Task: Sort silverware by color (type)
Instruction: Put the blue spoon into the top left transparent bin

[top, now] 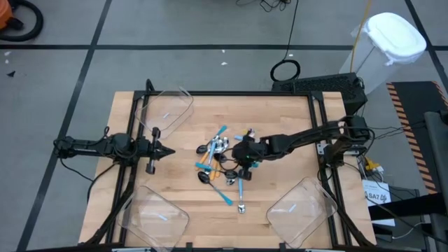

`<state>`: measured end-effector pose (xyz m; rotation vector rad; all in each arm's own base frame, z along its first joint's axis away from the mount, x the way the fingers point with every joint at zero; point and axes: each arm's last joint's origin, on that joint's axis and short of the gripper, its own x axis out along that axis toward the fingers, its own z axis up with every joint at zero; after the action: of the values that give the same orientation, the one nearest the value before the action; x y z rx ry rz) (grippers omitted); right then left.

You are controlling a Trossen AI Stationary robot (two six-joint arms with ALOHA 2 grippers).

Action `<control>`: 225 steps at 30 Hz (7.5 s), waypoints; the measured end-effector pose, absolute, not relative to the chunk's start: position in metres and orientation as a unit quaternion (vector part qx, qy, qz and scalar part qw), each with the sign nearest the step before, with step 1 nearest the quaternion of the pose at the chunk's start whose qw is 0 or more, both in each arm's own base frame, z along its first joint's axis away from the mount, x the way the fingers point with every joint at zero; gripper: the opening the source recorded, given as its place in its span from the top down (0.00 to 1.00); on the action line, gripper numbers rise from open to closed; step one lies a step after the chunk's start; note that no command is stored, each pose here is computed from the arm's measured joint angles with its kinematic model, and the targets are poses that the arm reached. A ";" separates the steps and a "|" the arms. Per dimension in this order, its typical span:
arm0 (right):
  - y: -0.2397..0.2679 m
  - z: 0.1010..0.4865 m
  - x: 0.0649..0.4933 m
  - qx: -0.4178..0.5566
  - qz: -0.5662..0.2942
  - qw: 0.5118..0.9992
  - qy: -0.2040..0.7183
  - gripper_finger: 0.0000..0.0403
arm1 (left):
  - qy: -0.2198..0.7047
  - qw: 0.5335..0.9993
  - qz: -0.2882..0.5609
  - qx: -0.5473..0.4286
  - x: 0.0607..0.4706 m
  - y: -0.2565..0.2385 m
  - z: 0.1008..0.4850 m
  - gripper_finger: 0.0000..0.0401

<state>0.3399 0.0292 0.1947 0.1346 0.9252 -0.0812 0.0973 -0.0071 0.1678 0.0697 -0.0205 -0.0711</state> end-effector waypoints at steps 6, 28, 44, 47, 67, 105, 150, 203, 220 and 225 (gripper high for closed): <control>0.043 0.230 0.354 0.040 -0.054 0.910 0.409 0.97 | -0.018 0.999 -0.032 0.036 0.097 -0.007 0.169 0.98; 0.027 0.284 0.375 -0.013 -0.058 0.943 0.327 0.97 | -0.076 0.997 0.028 0.014 0.096 -0.003 0.181 0.94; -0.017 0.310 0.390 -0.013 -0.051 0.982 0.183 0.97 | -0.101 0.992 0.073 0.018 0.108 -0.002 0.201 0.39; -0.020 0.311 0.391 -0.011 -0.041 0.983 0.177 0.97 | -0.079 0.994 0.074 0.027 0.117 -0.002 0.214 0.36; -0.004 0.297 0.390 -0.049 -0.007 0.978 0.201 0.97 | 0.071 0.996 0.050 0.005 0.221 -0.029 0.219 0.35; 0.004 0.242 0.360 0.008 -0.104 0.993 -0.055 0.96 | 0.018 0.992 0.124 0.009 0.289 -0.036 0.195 0.35; 0.006 0.228 0.360 -0.021 -0.112 0.993 0.028 0.85 | 0.130 0.973 0.193 0.005 0.293 -0.030 0.196 0.99; -0.009 0.237 0.363 -0.011 -0.022 1.000 0.015 0.84 | 0.221 0.967 0.118 -0.053 0.273 -0.010 0.203 0.99; -0.008 0.235 0.364 -0.003 0.002 1.000 0.015 0.77 | 0.223 0.968 0.093 -0.061 0.274 -0.009 0.204 0.99; -0.009 0.235 0.364 -0.004 0.002 1.000 0.015 0.81 | 0.223 0.968 0.092 -0.061 0.274 -0.009 0.204 0.99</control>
<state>0.3639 -0.0085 0.2352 -0.0082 0.0308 0.0036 0.2738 -0.0090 0.2035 -0.1234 0.4516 0.1864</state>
